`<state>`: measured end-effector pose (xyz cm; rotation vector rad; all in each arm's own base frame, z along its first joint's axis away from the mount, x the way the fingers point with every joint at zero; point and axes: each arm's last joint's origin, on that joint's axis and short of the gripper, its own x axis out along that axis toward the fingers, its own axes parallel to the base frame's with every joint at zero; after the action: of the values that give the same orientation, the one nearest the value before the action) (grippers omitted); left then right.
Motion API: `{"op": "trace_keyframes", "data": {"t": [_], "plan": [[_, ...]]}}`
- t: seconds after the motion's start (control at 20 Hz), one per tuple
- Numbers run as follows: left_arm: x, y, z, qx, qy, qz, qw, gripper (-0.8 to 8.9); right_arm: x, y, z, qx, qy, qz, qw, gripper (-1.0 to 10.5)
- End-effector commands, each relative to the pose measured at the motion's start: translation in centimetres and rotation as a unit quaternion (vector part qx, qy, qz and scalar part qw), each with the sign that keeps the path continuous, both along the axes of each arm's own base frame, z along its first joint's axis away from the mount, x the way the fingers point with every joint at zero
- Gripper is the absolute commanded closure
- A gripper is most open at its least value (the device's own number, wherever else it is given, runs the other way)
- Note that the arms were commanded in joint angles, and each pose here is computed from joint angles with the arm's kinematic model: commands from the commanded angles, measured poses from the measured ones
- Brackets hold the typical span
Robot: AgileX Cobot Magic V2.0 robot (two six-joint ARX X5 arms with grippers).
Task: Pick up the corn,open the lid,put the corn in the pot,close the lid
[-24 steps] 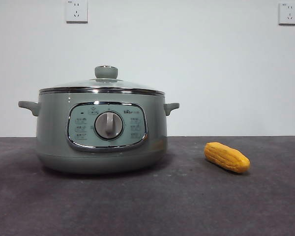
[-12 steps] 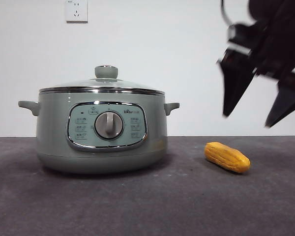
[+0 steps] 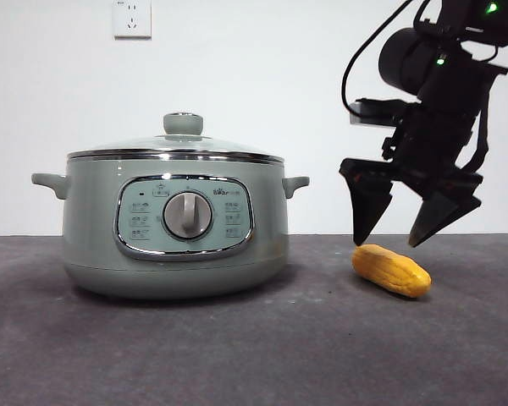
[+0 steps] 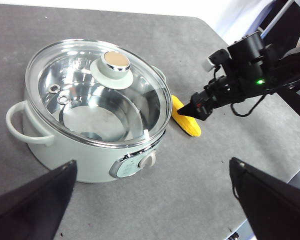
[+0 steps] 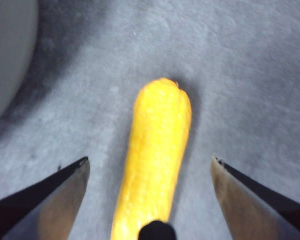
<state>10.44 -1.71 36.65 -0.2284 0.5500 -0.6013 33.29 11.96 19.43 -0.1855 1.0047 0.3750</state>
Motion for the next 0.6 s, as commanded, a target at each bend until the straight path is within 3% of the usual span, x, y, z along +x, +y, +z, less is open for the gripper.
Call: {"op": "trace_keyframes", "data": {"t": [0.05, 0.25, 0.35, 0.4, 0.6], "plan": [[0.13, -0.03, 0.01, -0.002, -0.001, -0.002, 1.0, 2.83, 0.47, 0.24, -1.06, -0.001, 0.01, -0.006, 1.0, 5.4], [0.21, -0.03, -0.01, -0.002, 0.001, -0.002, 1.0, 2.84, 0.8, 0.36, -1.87, -0.003, 0.016, -0.006, 1.0, 5.7], [0.24, -0.03, -0.01, -0.002, 0.001, -0.002, 1.0, 2.83, 0.92, 0.43, -1.77, 0.002, 0.01, -0.004, 1.0, 7.4], [0.28, -0.03, -0.03, -0.002, 0.002, -0.002, 1.0, 2.84, 0.92, 0.43, -1.77, 0.003, 0.011, -0.005, 1.0, 7.7], [0.28, -0.03, -0.03, -0.002, 0.002, -0.002, 1.0, 2.83, 0.92, 0.43, -1.99, 0.006, 0.018, -0.014, 1.0, 7.7]]}}
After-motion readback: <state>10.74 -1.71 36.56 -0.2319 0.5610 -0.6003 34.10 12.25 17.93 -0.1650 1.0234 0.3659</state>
